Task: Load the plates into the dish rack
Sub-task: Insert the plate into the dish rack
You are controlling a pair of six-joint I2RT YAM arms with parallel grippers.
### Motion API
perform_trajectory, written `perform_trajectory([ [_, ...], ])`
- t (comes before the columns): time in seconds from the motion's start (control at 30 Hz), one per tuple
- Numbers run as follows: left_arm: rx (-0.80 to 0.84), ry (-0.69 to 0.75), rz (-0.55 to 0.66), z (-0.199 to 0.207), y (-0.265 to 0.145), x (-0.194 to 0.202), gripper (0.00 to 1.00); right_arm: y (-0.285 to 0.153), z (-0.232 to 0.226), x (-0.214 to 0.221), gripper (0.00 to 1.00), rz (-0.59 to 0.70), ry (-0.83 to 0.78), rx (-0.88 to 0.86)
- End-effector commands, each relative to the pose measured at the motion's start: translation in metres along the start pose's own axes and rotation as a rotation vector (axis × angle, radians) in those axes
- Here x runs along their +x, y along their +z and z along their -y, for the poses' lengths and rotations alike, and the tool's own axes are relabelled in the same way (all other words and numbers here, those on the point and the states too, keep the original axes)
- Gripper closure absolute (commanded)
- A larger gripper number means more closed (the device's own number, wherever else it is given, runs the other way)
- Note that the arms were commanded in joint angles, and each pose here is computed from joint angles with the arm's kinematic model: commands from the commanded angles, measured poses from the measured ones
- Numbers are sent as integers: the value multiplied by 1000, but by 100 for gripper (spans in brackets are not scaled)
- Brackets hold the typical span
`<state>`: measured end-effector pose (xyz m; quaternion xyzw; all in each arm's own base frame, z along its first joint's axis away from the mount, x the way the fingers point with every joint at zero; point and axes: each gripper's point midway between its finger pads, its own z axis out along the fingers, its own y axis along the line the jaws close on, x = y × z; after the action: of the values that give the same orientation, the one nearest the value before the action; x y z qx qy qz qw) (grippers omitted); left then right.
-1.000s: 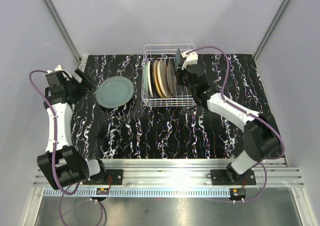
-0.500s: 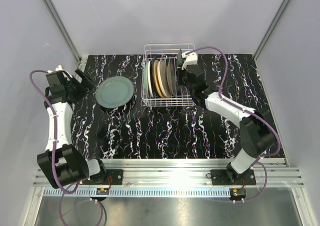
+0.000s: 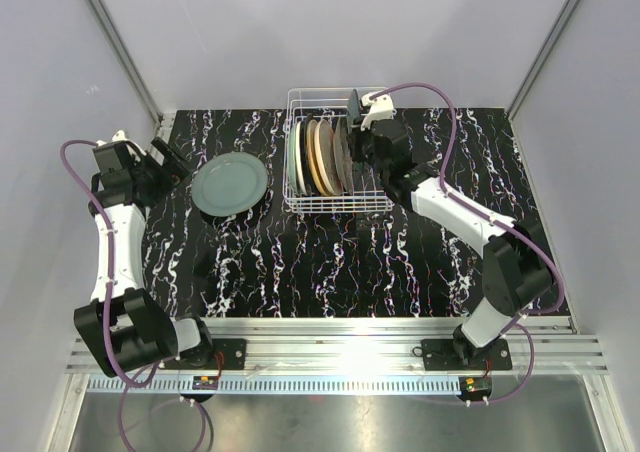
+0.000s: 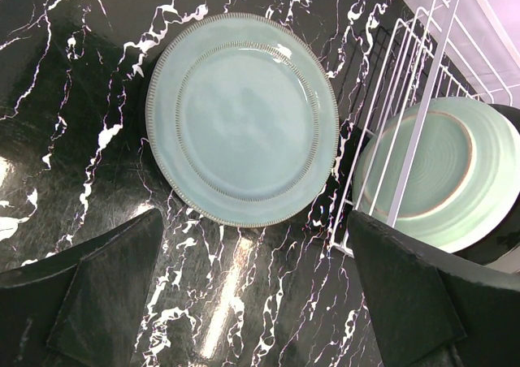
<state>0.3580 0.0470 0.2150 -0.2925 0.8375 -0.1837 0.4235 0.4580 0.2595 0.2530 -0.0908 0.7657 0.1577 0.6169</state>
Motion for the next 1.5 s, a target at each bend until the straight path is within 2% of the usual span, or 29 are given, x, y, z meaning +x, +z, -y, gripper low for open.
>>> perform_trajectory([
  [0.0, 43, 20, 33, 11, 0, -9, 1, -23, -18, -99, 100, 285, 86, -63],
  [0.23, 37, 28, 29, 11, 1, -8, 1, -9, -17, -67, 100, 232, 114, -57],
  [0.8, 39, 25, 23, 12, 1, -8, 1, 17, -2, -2, 100, 113, 57, 14],
  [1.13, 12, 16, 15, 6, 3, -6, 1, 28, -1, 23, 85, 45, 37, 17],
  [1.17, 10, 19, 12, 6, 4, -5, 1, 28, -1, 24, 81, 43, 38, 15],
  [1.3, 7, 16, 9, 5, 4, -5, 1, 28, -5, 22, 69, 41, 33, 1],
  [1.47, 10, 15, 4, 5, 5, -5, 1, 26, -7, 13, 63, 48, 30, -11],
])
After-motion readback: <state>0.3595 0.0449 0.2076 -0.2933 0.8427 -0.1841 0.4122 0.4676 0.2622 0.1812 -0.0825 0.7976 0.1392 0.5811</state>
